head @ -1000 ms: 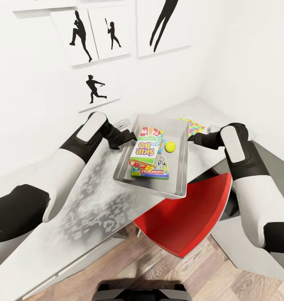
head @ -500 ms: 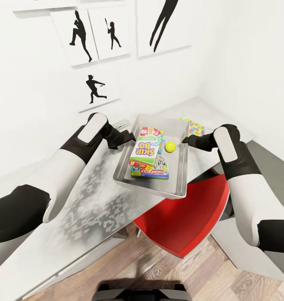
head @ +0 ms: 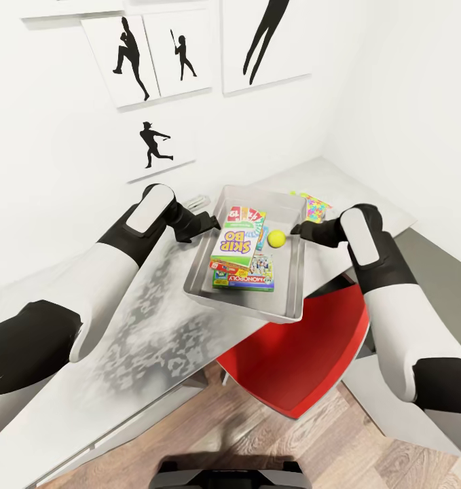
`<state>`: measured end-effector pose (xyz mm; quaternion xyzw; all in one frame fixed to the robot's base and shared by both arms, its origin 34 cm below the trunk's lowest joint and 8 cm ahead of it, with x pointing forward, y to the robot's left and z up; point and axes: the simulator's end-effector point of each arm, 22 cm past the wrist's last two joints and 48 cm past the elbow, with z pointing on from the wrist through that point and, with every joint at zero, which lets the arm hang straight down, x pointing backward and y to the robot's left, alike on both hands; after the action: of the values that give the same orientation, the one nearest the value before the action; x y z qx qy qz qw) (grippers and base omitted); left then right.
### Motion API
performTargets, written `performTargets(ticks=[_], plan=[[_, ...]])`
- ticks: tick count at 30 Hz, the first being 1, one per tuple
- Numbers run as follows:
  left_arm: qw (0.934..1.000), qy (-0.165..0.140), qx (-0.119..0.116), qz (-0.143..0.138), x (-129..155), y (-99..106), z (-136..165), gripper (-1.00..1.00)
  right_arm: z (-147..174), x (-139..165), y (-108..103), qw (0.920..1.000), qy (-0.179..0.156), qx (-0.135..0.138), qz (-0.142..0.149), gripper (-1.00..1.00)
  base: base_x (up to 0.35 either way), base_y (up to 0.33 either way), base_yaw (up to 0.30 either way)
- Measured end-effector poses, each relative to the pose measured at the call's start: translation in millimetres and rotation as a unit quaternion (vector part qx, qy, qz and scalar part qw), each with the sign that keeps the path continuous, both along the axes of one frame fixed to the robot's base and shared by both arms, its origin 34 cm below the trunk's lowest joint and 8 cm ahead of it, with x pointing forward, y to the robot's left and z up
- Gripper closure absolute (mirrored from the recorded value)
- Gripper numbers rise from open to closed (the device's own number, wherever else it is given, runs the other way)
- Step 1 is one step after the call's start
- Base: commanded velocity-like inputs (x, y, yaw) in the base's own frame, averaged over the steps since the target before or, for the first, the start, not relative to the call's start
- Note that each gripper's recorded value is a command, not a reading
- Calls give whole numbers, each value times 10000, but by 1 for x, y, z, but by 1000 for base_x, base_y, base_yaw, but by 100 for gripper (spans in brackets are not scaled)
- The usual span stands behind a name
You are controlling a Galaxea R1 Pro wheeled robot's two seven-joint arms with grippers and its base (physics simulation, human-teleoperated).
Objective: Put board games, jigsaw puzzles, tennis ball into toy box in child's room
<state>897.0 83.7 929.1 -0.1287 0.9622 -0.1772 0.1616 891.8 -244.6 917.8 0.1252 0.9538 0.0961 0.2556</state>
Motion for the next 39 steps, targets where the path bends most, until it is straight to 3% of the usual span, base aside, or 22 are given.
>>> performTargets(ticks=[13, 22, 39], plan=[[10000, -6, -1, -11, 0, 0, 0, -100, -5, -3, 10, 9997, -23, -187, 179, -100, 0, 0, 0], [10000, 22, 7, -8, -1, 1, -4, -100, -5, 2, 10, 9996, -136, -203, 103, -100, 0, 0, 0], [9998, 176, -1, 5, -7, 2, -25, -100, -23, 0, 9, 9998, -51, -206, 64, -100, 0, 0, 0]])
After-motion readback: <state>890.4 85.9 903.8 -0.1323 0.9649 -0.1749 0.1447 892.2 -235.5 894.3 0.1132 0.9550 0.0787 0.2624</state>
